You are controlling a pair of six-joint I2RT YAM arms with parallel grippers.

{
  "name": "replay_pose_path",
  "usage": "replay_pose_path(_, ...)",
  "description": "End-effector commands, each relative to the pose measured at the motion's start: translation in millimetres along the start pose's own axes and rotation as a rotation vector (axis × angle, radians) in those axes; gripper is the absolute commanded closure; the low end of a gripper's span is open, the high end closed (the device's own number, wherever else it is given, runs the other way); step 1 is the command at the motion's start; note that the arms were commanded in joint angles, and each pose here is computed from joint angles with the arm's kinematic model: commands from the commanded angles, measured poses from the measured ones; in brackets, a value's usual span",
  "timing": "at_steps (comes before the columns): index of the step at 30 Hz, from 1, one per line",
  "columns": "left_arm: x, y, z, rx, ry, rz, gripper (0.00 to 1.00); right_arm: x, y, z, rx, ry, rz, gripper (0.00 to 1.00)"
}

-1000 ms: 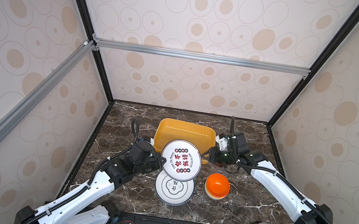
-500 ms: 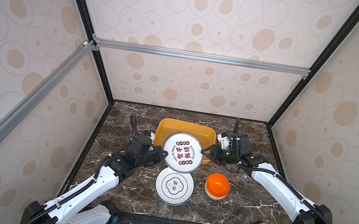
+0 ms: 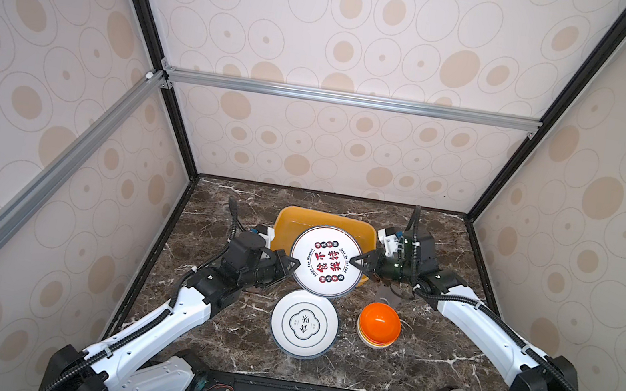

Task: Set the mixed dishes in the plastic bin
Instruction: 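Lift the printed plate with both grippers and carry it over the yellow bin, then lower the plate into the bin with the right gripper while the left gripper releases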

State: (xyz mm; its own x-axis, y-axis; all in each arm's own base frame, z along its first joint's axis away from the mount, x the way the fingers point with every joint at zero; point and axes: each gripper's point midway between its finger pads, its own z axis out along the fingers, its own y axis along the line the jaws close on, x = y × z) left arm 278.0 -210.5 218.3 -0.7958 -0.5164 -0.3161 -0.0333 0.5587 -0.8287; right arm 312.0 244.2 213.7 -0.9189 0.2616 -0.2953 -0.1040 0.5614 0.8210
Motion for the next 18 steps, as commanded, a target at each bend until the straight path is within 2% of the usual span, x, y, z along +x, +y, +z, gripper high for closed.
replay_pose_path(1, -17.7, -39.7, -10.3, 0.14, -0.051, 0.019, 1.0, -4.9, -2.0, -0.3, 0.005, -0.021, 0.006, 0.94)
replay_pose_path(3, -20.3, -38.6, -10.5, 0.135, -0.057, 0.018, 0.96, -7.5, -0.4, -0.2, 0.004, -0.025, -0.002, 0.99)
replay_pose_path(4, -21.2, -38.2, -10.5, 0.133, -0.057, 0.016, 0.92, -8.9, 0.7, 0.2, 0.005, -0.027, -0.006, 1.0)
replay_pose_path(7, -26.3, -37.8, -12.4, 0.126, -0.069, 0.022, 0.86, -15.3, 5.2, 1.1, 0.003, -0.036, -0.018, 1.0)
replay_pose_path(8, -28.1, -36.3, -13.0, 0.116, -0.074, 0.024, 0.8, -17.5, 6.0, 1.5, 0.007, -0.04, -0.021, 1.0)
replay_pose_path(10, -32.5, -30.8, -15.5, 0.088, -0.093, 0.021, 0.57, -23.9, 7.3, 2.6, 0.017, -0.052, -0.023, 1.0)
replay_pose_path(13, -38.0, -21.2, -21.5, 0.044, -0.126, 0.022, 0.43, -33.8, 7.2, 7.2, 0.035, -0.062, -0.017, 1.0)
replay_pose_path(16, -41.9, -11.9, -29.9, -0.001, -0.162, 0.028, 0.36, -44.3, 4.4, 15.4, 0.056, -0.07, -0.004, 1.0)
replay_pose_path(18, -42.8, -5.4, -36.2, -0.033, -0.183, 0.034, 0.35, -51.7, 1.6, 22.0, 0.069, -0.078, 0.007, 1.0)
